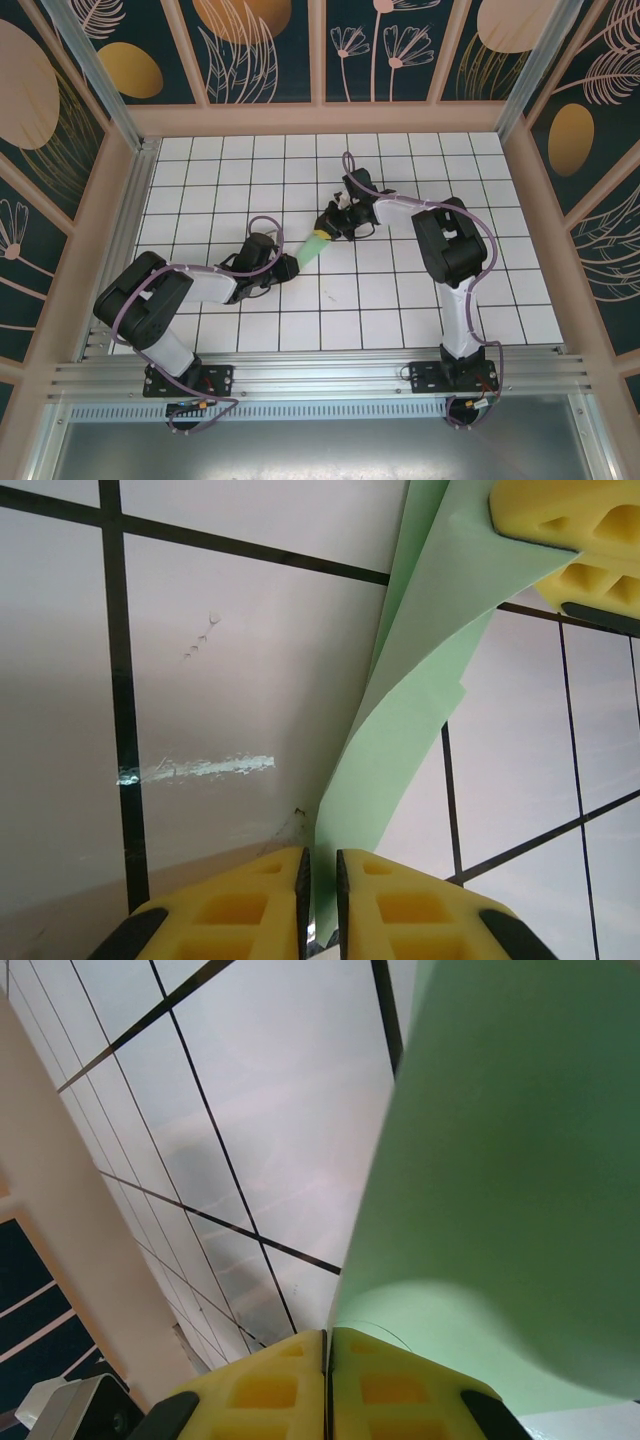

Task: Fold a paper plane with a square sheet of paper (pick it up from the middle)
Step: Fold the wing for the fifth time at the center of the table.

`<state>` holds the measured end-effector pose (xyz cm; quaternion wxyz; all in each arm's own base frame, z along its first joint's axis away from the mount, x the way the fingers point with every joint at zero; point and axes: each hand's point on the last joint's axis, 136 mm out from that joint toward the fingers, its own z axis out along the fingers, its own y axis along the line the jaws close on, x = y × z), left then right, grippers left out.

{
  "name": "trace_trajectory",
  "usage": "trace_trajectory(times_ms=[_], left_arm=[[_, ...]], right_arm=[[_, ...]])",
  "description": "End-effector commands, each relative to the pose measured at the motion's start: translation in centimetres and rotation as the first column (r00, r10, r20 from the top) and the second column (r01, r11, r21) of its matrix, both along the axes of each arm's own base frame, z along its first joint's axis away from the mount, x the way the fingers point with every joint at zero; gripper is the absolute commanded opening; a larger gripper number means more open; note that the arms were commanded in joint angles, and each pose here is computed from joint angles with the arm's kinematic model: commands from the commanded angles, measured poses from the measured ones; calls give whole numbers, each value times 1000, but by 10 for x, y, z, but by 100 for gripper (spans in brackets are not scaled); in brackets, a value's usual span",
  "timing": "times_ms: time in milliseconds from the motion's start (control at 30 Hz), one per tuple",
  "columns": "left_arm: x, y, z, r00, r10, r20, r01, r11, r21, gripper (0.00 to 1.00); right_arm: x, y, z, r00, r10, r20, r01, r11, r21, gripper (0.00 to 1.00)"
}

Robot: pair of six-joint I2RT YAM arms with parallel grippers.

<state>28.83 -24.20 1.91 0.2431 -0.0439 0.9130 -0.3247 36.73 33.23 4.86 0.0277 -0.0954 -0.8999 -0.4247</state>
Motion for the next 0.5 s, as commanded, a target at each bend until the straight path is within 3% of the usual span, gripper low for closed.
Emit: trace_trajectory(times_ms=[0, 467], left_arm=[[6, -2, 6, 1000, -2, 15, 2, 1000, 11, 19], [14, -6, 3, 1000, -8, 22, 8, 1000, 23, 21]], right_arm=[[-4, 3, 4, 1000, 13, -6, -12, 1000, 28, 10], [-5, 3, 8, 1000, 9, -13, -8, 999, 49, 9]])
